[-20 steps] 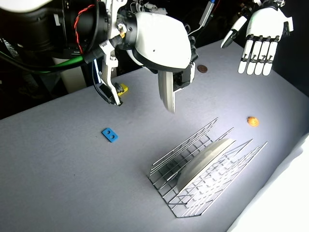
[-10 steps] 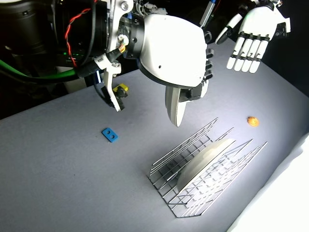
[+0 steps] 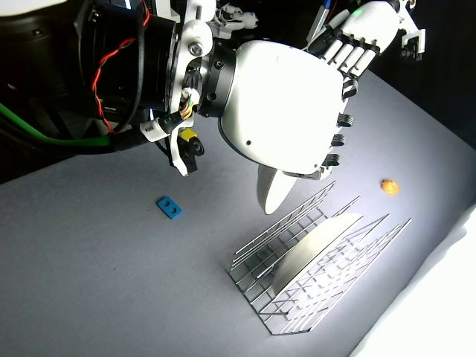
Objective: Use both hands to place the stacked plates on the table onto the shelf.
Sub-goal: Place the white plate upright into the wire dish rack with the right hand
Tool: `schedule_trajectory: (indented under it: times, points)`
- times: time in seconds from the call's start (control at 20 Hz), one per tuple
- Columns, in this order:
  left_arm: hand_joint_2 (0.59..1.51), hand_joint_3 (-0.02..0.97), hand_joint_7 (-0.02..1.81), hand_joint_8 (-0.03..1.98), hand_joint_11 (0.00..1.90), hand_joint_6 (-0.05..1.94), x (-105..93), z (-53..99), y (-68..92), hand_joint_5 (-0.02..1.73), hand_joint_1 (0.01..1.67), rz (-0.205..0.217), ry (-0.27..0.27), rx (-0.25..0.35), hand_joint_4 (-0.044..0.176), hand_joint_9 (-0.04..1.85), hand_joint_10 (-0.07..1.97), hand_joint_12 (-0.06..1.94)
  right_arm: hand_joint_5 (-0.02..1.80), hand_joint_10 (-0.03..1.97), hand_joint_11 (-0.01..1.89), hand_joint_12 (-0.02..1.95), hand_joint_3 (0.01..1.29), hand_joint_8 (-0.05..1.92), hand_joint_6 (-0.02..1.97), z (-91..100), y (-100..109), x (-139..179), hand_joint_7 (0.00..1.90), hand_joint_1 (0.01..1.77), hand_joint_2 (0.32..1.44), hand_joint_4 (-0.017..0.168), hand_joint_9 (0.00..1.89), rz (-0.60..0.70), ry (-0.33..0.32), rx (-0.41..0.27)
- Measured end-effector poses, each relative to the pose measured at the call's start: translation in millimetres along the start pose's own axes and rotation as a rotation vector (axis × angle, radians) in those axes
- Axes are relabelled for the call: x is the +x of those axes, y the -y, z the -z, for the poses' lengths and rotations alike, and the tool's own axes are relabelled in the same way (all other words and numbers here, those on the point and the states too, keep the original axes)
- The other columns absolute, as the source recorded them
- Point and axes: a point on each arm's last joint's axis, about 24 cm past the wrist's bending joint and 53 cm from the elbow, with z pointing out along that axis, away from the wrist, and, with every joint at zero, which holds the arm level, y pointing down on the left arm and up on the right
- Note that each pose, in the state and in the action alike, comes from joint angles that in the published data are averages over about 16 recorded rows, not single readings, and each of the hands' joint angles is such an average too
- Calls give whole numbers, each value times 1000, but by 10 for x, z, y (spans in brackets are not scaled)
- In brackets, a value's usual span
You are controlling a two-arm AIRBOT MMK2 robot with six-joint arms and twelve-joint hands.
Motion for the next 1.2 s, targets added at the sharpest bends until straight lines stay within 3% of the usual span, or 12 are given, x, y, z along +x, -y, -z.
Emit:
schedule_trajectory:
  times: [0.35, 0.6, 1.2]
  points:
    - [1161, 19, 34, 11, 19, 11, 2, -100, 251, 66, 18, -59, -19, 95, 8, 21, 14, 7, 1025, 24, 959, 1034, 13, 753, 845, -85, 55, -55, 1143, 1240, 986, 17, 1372, 40, 31, 16]
    - [1161, 19, 39, 11, 19, 11, -24, -132, 345, 69, 18, -77, -17, 129, 8, 23, 14, 6, 1027, 24, 961, 1028, 13, 752, 849, -124, 104, -62, 1143, 1241, 986, 16, 1380, 90, 43, 22]
    - [1161, 19, 40, 11, 18, 10, -85, -129, 471, 69, 18, -31, -1, 185, 7, 19, 15, 6, 1015, 24, 961, 1034, 13, 779, 876, -184, 301, -90, 1144, 1242, 986, 5, 1390, 76, 78, 62]
